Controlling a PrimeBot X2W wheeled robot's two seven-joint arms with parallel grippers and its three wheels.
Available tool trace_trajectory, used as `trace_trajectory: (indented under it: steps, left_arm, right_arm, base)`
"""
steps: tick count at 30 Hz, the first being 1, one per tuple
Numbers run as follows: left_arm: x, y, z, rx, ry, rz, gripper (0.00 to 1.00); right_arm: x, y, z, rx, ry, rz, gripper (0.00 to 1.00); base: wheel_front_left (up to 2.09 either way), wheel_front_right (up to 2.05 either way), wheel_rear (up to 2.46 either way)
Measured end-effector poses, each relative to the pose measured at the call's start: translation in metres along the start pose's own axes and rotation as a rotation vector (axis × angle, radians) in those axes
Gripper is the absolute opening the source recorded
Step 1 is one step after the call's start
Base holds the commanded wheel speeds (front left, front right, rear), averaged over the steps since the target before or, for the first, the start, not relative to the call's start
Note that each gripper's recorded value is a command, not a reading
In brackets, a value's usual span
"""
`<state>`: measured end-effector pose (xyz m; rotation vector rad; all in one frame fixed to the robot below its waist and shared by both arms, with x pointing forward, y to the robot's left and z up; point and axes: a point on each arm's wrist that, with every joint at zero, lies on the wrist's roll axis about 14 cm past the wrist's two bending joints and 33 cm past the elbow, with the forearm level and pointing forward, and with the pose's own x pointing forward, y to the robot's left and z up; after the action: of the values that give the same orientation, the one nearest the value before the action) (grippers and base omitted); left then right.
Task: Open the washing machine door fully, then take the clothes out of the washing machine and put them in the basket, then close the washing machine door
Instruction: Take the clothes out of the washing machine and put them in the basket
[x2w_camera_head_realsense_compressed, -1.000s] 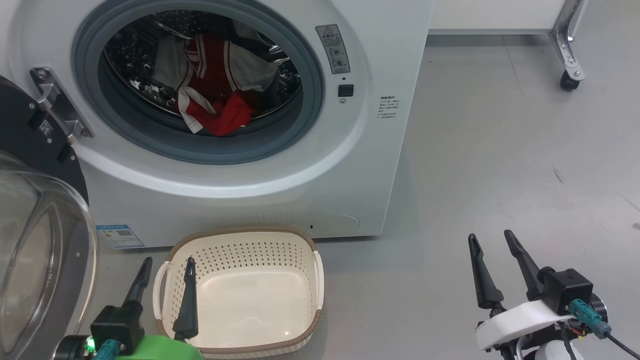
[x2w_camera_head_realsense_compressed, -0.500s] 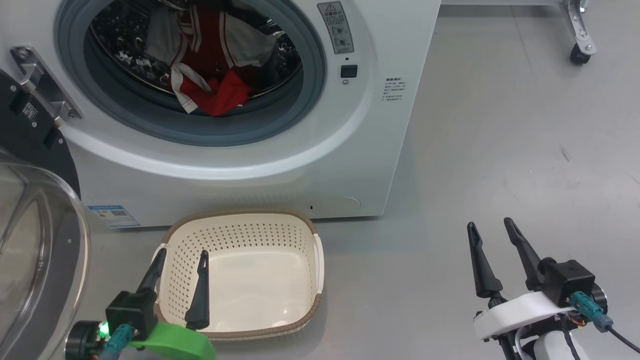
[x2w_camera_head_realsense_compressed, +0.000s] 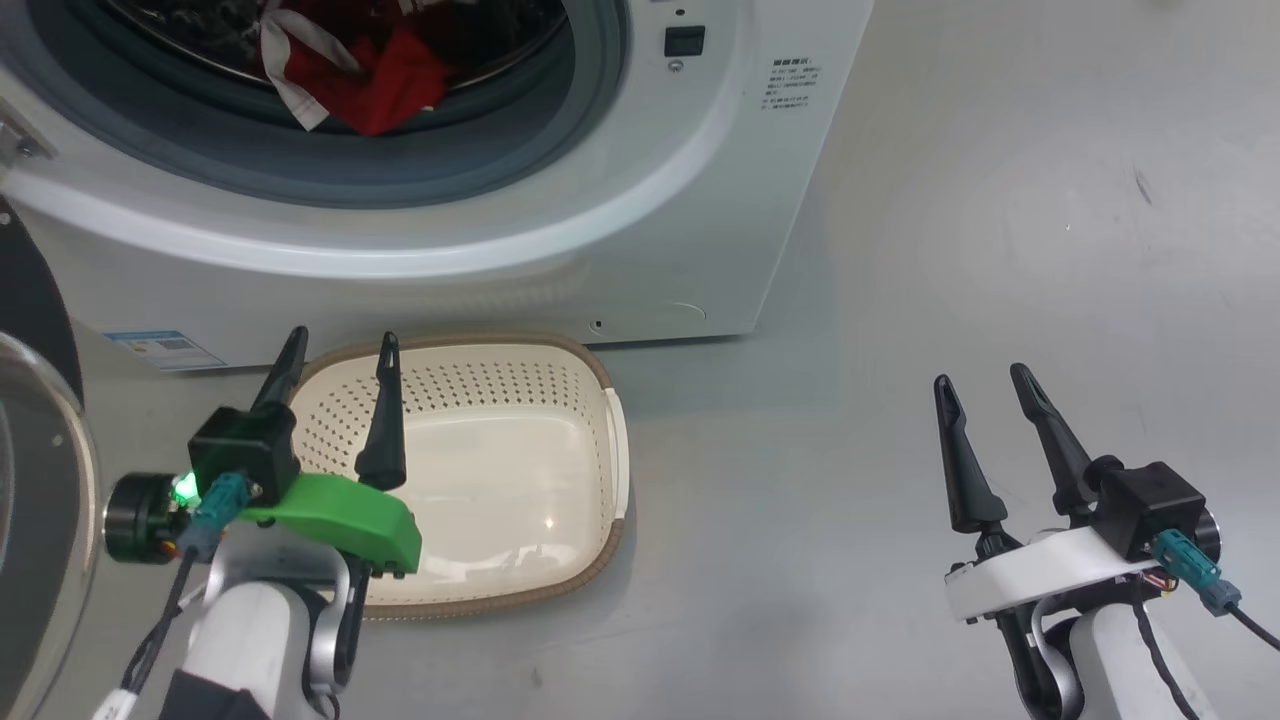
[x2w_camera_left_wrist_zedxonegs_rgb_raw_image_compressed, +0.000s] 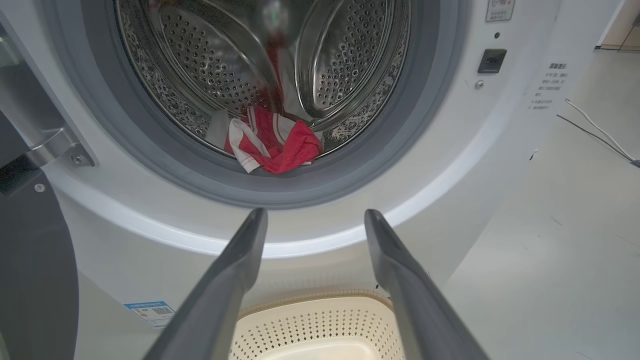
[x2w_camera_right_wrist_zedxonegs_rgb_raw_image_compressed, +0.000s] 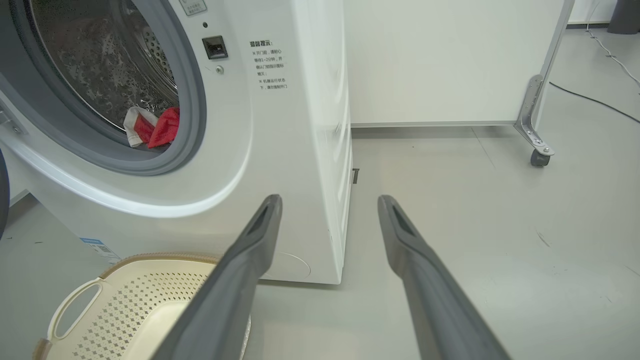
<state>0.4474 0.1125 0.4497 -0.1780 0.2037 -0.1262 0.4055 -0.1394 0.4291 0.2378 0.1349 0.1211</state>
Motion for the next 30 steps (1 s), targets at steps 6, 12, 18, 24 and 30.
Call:
trace_trajectory:
  steps: [6,12,18,24,30]
  left_arm:
    - [0.041,0.005,-0.006,-0.04,0.027,0.009,1.0]
    - [0.084,0.005,-0.013,-0.057,0.072,-0.015,1.0]
    - [0.131,0.006,-0.012,-0.037,0.089,-0.058,1.0]
    - [0.165,0.009,-0.03,-0.044,0.152,-0.079,1.0]
    - [0.194,0.01,-0.04,-0.018,0.205,-0.097,1.0]
  right_arm:
    - [0.012,-0.007,-0.015,0.011,0.037,-0.012,1.0]
    - [0.027,-0.013,-0.024,0.017,0.05,-0.018,1.0]
    - [0.045,-0.021,-0.031,0.038,0.054,-0.023,1.0]
    - [0.052,-0.03,-0.038,0.054,0.068,-0.044,1.0]
    - [0.045,-0.042,-0.044,0.076,0.09,-0.083,1.0]
  base:
    - [0.0,0.0,0.0]
    - [0.0,0.0,0.0]
    - [0.0,0.0,0.0]
    - [0.0,0.0,0.0]
    - [0.0,0.0,0.0]
